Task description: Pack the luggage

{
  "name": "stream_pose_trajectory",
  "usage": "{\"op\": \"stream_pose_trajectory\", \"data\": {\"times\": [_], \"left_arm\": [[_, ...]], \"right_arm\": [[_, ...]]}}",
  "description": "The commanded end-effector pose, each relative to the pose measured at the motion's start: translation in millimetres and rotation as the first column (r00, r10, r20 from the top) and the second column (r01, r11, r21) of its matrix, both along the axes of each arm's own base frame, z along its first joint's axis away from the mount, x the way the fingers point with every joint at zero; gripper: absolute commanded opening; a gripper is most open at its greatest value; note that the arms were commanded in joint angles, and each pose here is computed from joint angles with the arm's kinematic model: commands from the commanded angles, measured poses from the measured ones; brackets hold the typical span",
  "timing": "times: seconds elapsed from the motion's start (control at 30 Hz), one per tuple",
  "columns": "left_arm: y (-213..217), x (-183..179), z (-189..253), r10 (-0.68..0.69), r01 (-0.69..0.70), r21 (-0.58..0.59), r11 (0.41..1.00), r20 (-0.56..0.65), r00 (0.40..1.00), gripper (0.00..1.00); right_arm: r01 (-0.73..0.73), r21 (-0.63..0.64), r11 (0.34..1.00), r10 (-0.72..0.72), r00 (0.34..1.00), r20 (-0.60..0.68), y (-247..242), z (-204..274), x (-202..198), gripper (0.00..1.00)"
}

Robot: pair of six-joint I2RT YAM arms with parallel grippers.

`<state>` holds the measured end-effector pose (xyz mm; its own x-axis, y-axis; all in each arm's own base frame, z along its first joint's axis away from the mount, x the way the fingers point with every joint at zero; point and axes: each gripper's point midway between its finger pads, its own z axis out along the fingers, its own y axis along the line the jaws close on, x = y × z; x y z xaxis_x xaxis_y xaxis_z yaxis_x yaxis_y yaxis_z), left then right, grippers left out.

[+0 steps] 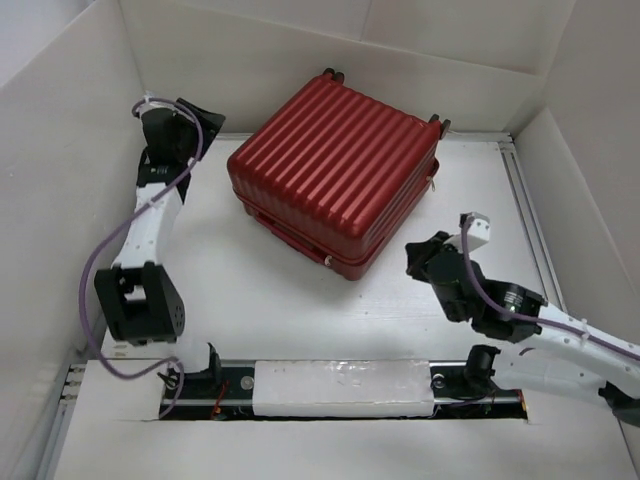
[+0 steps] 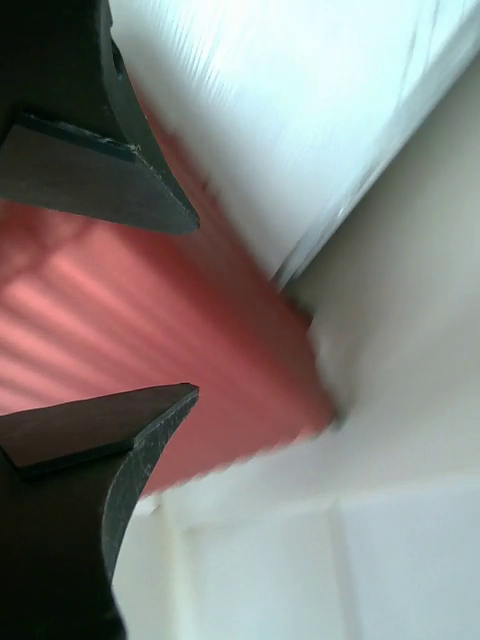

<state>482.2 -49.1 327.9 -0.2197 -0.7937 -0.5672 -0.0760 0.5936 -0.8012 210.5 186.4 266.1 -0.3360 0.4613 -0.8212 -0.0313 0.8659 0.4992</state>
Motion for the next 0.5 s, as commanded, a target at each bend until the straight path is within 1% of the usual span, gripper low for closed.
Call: {"op": "stream_pose_trajectory", "data": {"times": [0.0,0.03,0.07,0.1,0.13,0.2,0.23,0.27,0.3,0.33,0.4,0.43,0.47], "left_arm": [[25.6,23.5,-13.8,0.026,-0.023,0.033,0.999,-0.098,0.995,0.58],[37.0,46.9,-18.6,0.054,-0.046,0.065,0.997,-0.118,0.992,0.58],[39.0,51.7,-32.9,0.043,-0.024,0.112,0.993,-0.168,0.985,0.58],[40.1,59.4,-42.6,0.039,-0.014,0.123,0.992,-0.201,0.979,0.58],[39.8,76.9,-53.9,0.025,0.003,0.124,0.992,-0.225,0.974,0.58],[36.8,88.3,-67.0,-0.003,0.034,0.120,0.992,-0.247,0.969,0.58],[35.6,96.1,-87.6,-0.015,0.048,0.110,0.993,-0.286,0.958,0.58],[34.1,102.3,-85.2,-0.027,0.058,0.105,0.993,-0.276,0.961,0.58],[28.4,108.3,-88.1,-0.037,0.068,0.106,0.992,-0.271,0.962,0.58],[25.1,112.4,-94.1,-0.061,0.093,0.101,0.990,-0.282,0.957,0.58],[-0.2,132.1,-115.9,-0.139,0.172,0.082,0.982,-0.306,0.942,0.59],[-2.2,128.9,-119.0,-0.150,0.182,0.073,0.980,-0.322,0.935,0.59],[-3.7,132.7,-126.4,-0.161,0.192,0.064,0.979,-0.335,0.928,0.59]], "right_arm": [[0.103,-0.024,0.994,-0.104,0.994,-0.019,-33.8,-7.3,12.8,0.00],[0.157,-0.061,0.986,-0.158,0.987,-0.018,-49.7,-9.5,24.9,0.00],[0.151,-0.072,0.986,-0.153,0.988,-0.026,-51.1,-10.9,30.8,0.00],[0.159,-0.073,0.985,-0.161,0.987,-0.020,-50.2,-10.0,42.2,0.00],[0.153,-0.115,0.982,-0.156,0.988,-0.014,-53.7,-11.5,51.1,0.00],[0.146,-0.109,0.983,-0.150,0.988,-0.029,-61.0,-14.6,76.1,0.00],[0.147,-0.114,0.983,-0.152,0.988,-0.038,-59.6,-21.2,93.0,0.00],[0.182,-0.125,0.975,-0.190,0.981,-0.049,-75.8,-26.8,107.5,0.00],[0.151,-0.117,0.982,-0.159,0.985,-0.065,-73.2,-31.9,115.2,0.00],[0.156,-0.114,0.981,-0.164,0.984,-0.067,-74.2,-37.4,129.1,0.00],[0.150,-0.099,0.984,-0.158,0.984,-0.077,-82.3,-46.7,150.5,0.00],[0.145,-0.081,0.986,-0.150,0.986,-0.070,-84.7,-40.1,153.9,0.00],[0.131,-0.089,0.987,-0.138,0.986,-0.090,-83.1,-49.5,165.4,0.00]]}}
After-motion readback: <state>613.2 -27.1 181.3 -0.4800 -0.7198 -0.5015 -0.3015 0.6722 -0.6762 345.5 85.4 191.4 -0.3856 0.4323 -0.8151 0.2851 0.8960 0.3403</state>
